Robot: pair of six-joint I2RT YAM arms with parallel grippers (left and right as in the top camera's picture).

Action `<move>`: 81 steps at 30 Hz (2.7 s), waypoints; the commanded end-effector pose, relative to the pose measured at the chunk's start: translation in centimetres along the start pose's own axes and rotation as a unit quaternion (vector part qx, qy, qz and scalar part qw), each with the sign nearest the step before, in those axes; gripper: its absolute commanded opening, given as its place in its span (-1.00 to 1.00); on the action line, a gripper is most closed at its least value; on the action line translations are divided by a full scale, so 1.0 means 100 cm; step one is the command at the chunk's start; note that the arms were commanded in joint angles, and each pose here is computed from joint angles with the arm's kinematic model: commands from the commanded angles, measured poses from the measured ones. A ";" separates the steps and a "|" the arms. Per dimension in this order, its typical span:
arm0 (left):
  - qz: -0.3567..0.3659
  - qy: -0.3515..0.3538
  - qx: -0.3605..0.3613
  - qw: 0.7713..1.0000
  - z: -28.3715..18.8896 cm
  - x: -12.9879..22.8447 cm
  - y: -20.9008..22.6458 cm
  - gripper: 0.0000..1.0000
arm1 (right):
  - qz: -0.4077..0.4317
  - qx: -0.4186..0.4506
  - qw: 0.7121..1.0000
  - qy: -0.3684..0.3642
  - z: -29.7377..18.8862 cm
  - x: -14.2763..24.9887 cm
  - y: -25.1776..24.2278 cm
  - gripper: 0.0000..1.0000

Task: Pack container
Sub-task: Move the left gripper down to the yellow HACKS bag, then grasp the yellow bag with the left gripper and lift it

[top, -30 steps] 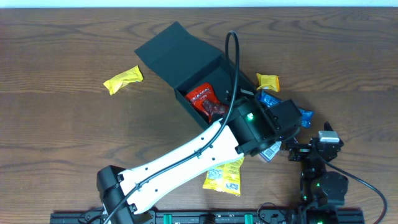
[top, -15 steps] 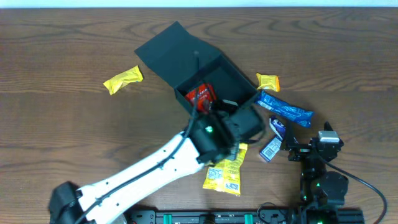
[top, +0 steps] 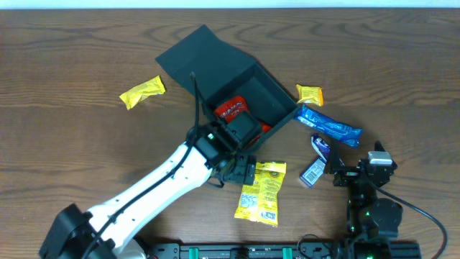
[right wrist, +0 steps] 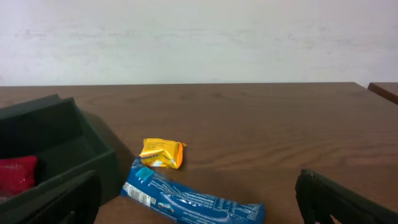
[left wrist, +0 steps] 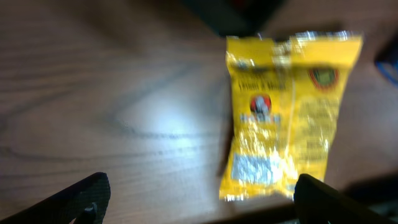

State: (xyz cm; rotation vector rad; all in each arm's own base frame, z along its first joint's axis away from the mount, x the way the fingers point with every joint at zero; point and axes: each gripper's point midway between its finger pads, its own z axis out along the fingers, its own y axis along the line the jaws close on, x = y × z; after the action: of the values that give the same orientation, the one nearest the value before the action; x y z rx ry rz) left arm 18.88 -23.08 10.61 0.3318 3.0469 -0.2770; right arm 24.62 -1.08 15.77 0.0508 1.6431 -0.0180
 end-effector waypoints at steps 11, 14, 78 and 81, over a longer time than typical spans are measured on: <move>0.045 -0.016 0.081 0.996 -0.042 0.055 0.028 0.90 | 0.007 -0.004 1.000 0.001 0.000 0.001 0.002 0.99; 0.048 -0.017 0.084 0.995 -0.050 0.063 0.031 0.90 | 0.007 -0.004 1.000 0.001 0.000 0.001 0.002 0.98; 0.198 -0.124 0.054 0.971 0.051 -0.022 -0.101 0.91 | 0.007 -0.004 1.000 0.001 0.000 0.001 0.002 0.98; 0.181 -0.150 0.000 0.972 0.055 -0.039 -0.081 0.91 | 0.007 -0.004 1.000 0.001 0.000 0.001 0.002 0.98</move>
State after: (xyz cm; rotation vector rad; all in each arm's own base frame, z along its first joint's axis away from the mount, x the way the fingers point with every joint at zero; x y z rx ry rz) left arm 19.05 -33.60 7.08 0.7800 2.6688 -0.3941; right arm 24.62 -1.09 15.77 0.0511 1.6431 -0.0183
